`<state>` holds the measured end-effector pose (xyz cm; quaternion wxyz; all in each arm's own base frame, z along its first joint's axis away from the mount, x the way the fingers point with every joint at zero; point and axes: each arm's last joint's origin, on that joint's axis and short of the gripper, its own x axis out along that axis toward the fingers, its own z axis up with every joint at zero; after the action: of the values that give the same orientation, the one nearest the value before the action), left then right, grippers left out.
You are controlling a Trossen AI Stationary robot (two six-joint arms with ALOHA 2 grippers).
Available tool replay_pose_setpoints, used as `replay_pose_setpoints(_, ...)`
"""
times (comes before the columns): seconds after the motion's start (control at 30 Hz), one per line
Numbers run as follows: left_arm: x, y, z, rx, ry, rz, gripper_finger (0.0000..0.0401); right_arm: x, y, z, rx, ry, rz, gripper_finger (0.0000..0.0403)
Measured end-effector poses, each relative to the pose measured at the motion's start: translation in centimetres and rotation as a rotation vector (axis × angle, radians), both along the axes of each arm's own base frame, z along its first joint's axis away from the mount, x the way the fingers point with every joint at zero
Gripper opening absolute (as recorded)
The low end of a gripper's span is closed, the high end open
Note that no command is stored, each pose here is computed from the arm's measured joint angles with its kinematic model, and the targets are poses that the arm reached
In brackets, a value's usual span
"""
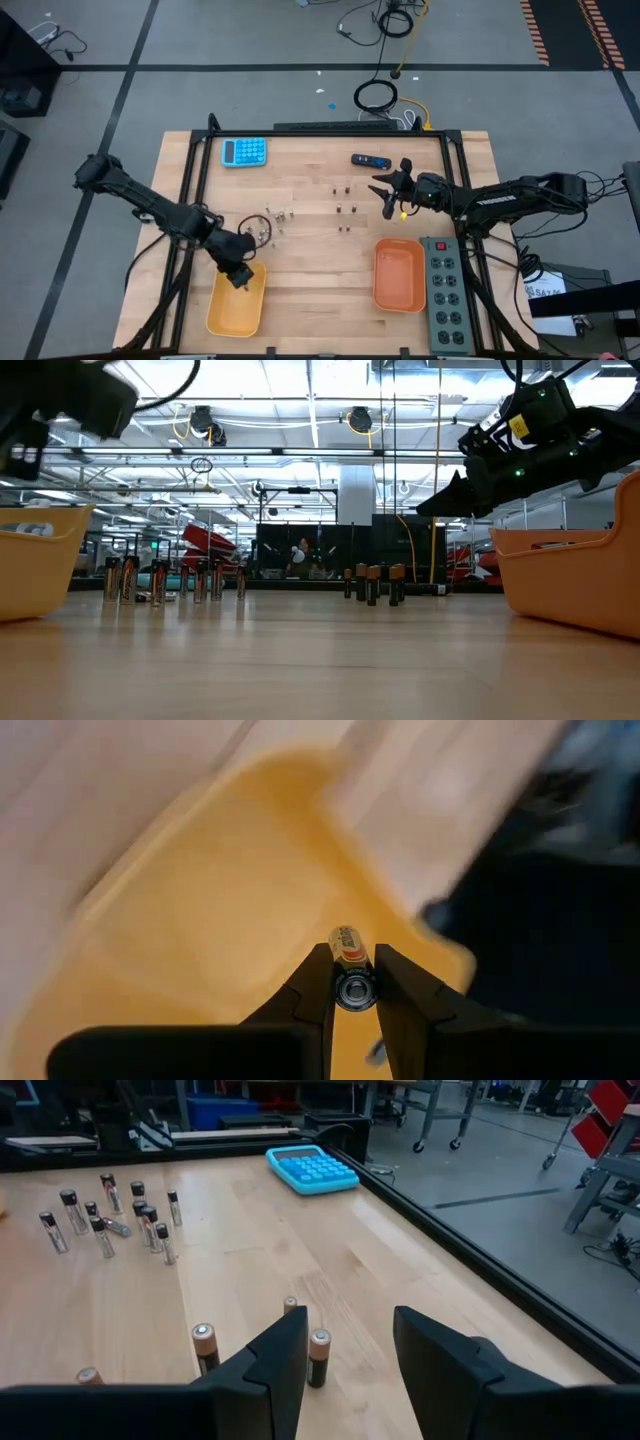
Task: Sort batteries
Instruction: Put the silver battery into the yellow bin
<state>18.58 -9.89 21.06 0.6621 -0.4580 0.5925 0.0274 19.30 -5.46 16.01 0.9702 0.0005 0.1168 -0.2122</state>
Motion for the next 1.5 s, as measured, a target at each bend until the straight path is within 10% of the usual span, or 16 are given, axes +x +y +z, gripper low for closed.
replay_pose_setpoints(0.17,0.1,-0.2,-2.1,0.073,0.162,-0.002,0.0061,0.1,0.0,0.3,-0.007,-0.029,0.0,0.0144)
replay_pose_setpoints(0.4,0.5,-0.5,-3.1,0.049,0.229,-0.026,0.0193,0.1,0.0,0.5,-0.015,-0.048,0.0,0.0144)
replay_pose_setpoints(0.6,1.6,-0.9,1.4,-0.037,0.04,-0.043,0.02,0.2,-0.1,0.9,-0.038,-0.089,-0.001,0.0144)
replay_pose_setpoints(0.73,1.0,0.7,4.4,0.161,-0.098,0.049,0.0178,0.2,-0.1,1.0,-0.04,-0.092,-0.002,0.0144)
replay_pose_setpoints(0.97,-2.3,4.2,3.3,0.596,0.222,0.045,0.0166,0.2,-0.1,1.0,-0.039,-0.092,-0.003,0.0144)
replay_pose_setpoints(1.5,-0.6,5.6,0.5,0.754,0.129,-0.174,0.0229,0.1,0.0,0.6,-0.016,-0.056,-0.005,0.0144)
